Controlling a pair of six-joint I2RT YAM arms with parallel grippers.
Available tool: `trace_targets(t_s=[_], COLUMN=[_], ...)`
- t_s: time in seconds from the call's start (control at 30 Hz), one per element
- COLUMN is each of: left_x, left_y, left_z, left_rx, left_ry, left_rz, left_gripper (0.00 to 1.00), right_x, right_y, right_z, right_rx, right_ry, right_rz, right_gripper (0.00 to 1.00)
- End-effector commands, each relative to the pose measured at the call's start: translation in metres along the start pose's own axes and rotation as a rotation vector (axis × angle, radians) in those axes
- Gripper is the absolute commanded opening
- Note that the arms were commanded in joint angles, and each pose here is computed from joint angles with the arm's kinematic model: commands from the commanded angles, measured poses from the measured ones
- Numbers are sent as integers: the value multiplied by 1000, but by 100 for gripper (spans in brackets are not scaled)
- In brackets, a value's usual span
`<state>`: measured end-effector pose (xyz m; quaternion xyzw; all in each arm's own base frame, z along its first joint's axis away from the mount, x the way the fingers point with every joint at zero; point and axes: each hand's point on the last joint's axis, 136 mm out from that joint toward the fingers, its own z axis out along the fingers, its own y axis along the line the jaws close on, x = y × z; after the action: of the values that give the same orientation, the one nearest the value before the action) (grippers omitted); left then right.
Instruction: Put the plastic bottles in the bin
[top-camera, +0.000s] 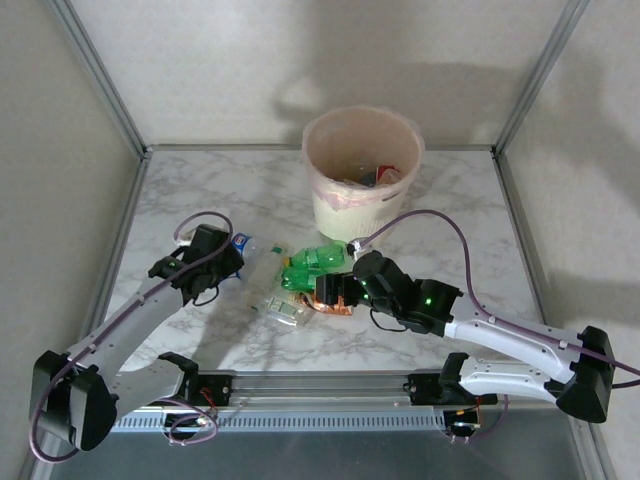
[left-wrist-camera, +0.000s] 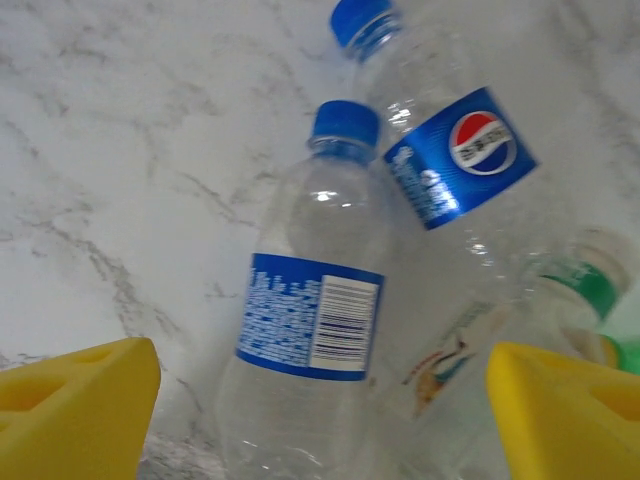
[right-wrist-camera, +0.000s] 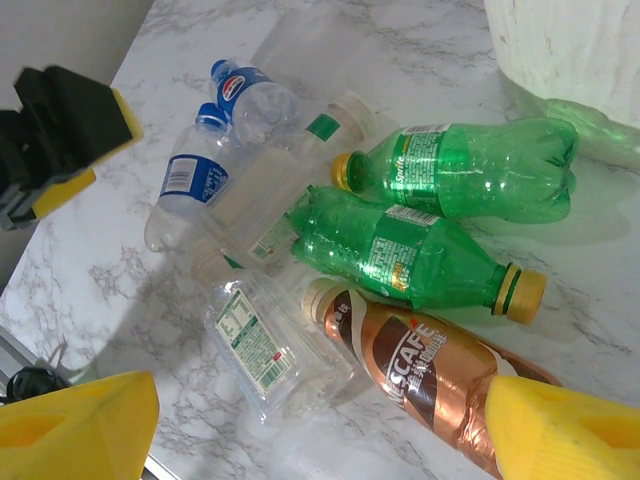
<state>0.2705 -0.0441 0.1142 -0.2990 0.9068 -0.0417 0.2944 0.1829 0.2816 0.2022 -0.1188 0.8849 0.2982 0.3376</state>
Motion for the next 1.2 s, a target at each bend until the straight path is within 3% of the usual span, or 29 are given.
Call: trace_targets(t_s=[0.0, 0.7, 1.17], left_x=[3, 27, 19], left_y=[5, 16, 21], left_z=[15, 83, 74], left_rx=[-16, -98, -93], left_ry=[18, 113, 94], left_rz=[-10, 2, -23], left_gripper=[84, 84, 63], right_x=[-12, -12, -17], right_y=[11, 12, 19], right_z=[-3, -1, -1], right_rx=[-20, -16, -28], right_ry=[-39, -31, -33], right_rz=[12, 8, 8], right_gripper=[85, 86, 86])
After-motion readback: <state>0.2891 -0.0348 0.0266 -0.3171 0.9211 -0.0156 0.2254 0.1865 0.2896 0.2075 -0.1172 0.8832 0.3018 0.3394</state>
